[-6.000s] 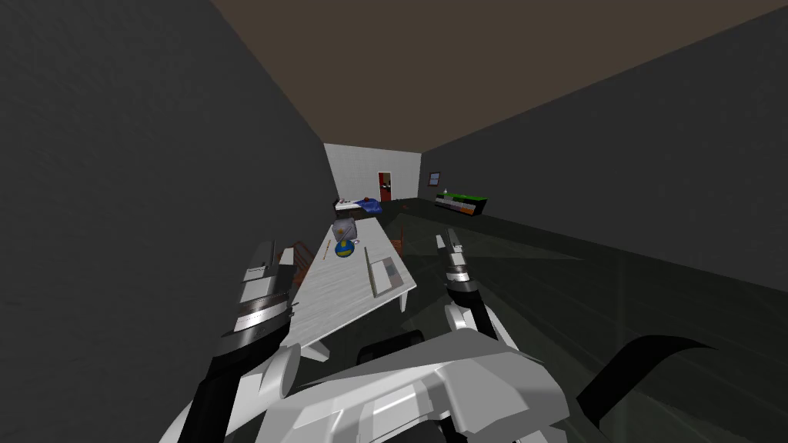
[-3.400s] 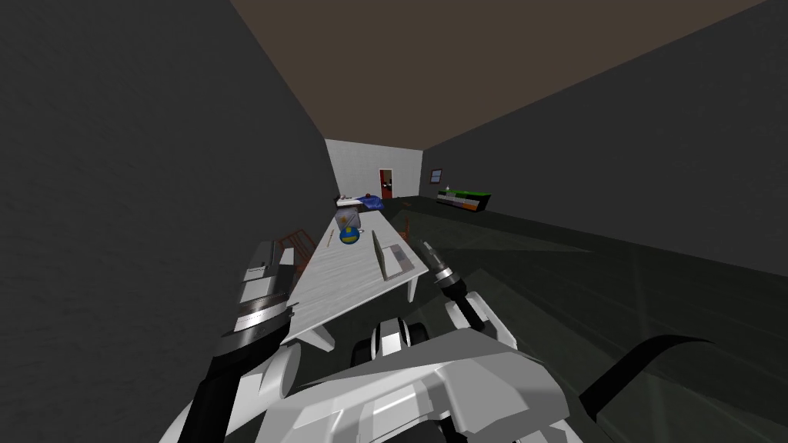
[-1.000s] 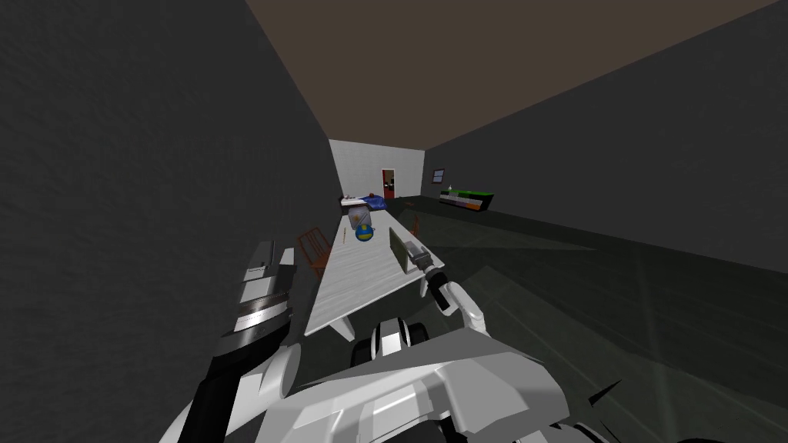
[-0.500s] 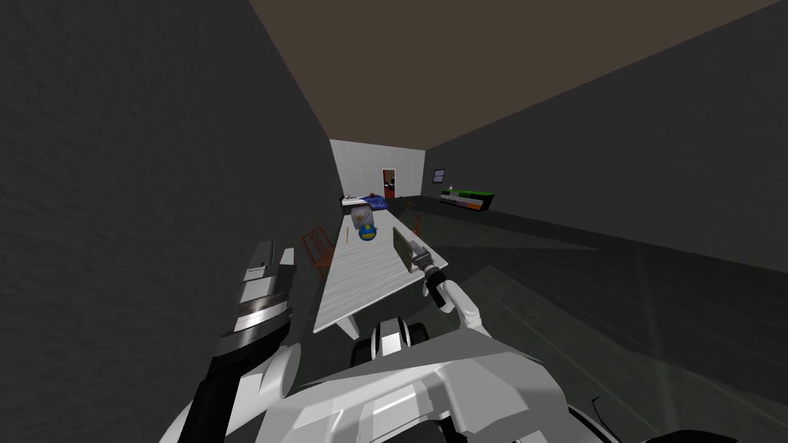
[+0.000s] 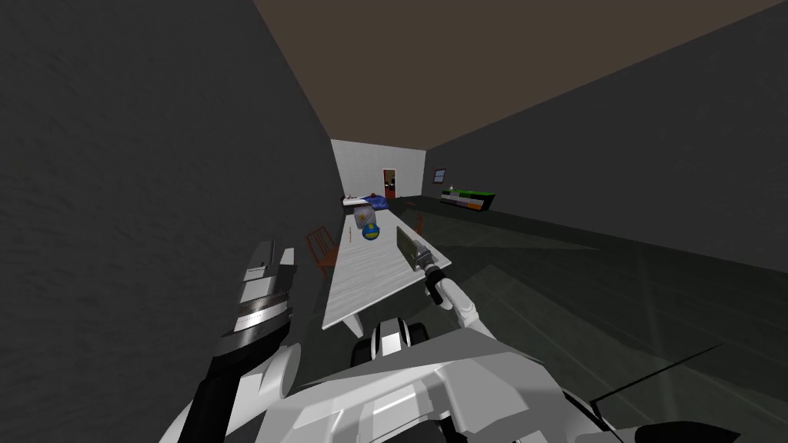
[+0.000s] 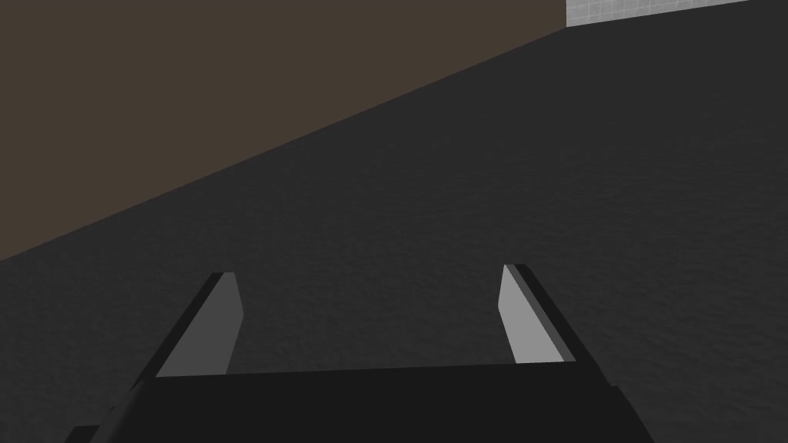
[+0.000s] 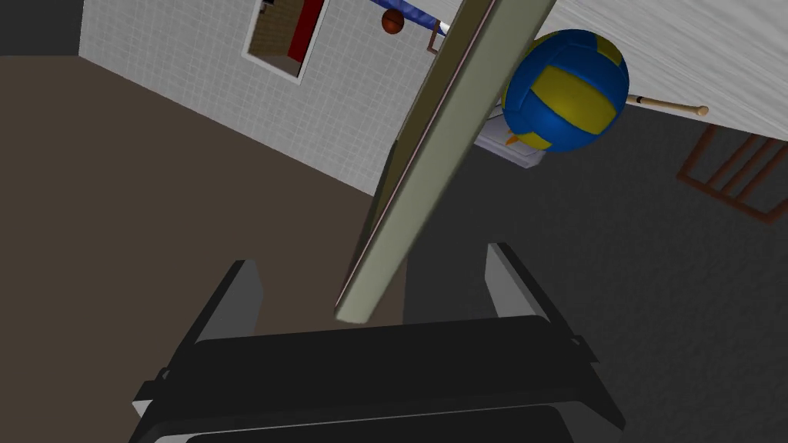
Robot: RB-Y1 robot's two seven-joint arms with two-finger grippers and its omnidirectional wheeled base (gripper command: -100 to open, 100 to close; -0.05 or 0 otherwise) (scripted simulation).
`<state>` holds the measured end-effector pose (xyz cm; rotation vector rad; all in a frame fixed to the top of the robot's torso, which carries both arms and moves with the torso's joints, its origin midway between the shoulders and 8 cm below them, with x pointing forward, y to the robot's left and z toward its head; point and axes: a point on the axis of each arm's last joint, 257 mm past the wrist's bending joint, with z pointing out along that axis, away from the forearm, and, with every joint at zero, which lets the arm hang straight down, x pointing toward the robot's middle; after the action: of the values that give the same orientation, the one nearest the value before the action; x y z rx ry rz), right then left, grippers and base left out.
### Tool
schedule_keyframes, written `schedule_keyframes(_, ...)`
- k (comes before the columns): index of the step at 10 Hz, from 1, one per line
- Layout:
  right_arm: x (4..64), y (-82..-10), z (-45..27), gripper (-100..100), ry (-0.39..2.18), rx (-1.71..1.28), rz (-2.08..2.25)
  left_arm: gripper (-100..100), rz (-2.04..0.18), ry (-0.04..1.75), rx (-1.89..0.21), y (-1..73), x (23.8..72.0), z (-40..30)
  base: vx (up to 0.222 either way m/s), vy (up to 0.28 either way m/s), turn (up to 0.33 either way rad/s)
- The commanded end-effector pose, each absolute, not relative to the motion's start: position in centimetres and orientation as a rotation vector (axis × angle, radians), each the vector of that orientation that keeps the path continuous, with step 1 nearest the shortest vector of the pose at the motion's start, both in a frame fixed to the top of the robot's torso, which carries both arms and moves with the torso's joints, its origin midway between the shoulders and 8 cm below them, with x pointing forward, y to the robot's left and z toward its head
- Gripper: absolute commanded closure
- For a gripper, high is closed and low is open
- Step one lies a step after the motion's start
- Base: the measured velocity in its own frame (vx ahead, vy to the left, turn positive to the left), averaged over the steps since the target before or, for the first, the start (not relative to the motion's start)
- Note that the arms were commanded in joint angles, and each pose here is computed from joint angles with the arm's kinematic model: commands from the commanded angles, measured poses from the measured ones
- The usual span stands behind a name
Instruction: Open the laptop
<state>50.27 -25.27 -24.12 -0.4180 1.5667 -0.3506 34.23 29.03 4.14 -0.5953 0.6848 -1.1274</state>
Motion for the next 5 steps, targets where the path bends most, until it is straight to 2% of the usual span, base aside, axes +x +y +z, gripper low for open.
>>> schedule_keyframes(1,50.7,-26.3,-24.5,-100,1.560,-0.485,-0.448,0,-1.127,0.685,-0.595,29.0,34.2,4.1,-0.010,0.055,0.001)
schedule_keyframes(4,50.9,-27.0,-24.6,-100,1.551,-0.527,-0.505,0,-1.127,0.685,-0.595,29.0,34.2,4.1,-0.004,0.056,-0.001)
schedule_keyframes(5,51.4,-28.2,-24.3,-100,1.549,-0.534,-0.511,0,-1.127,0.685,-0.595,29.0,34.2,4.1,0.058,0.049,-0.025)
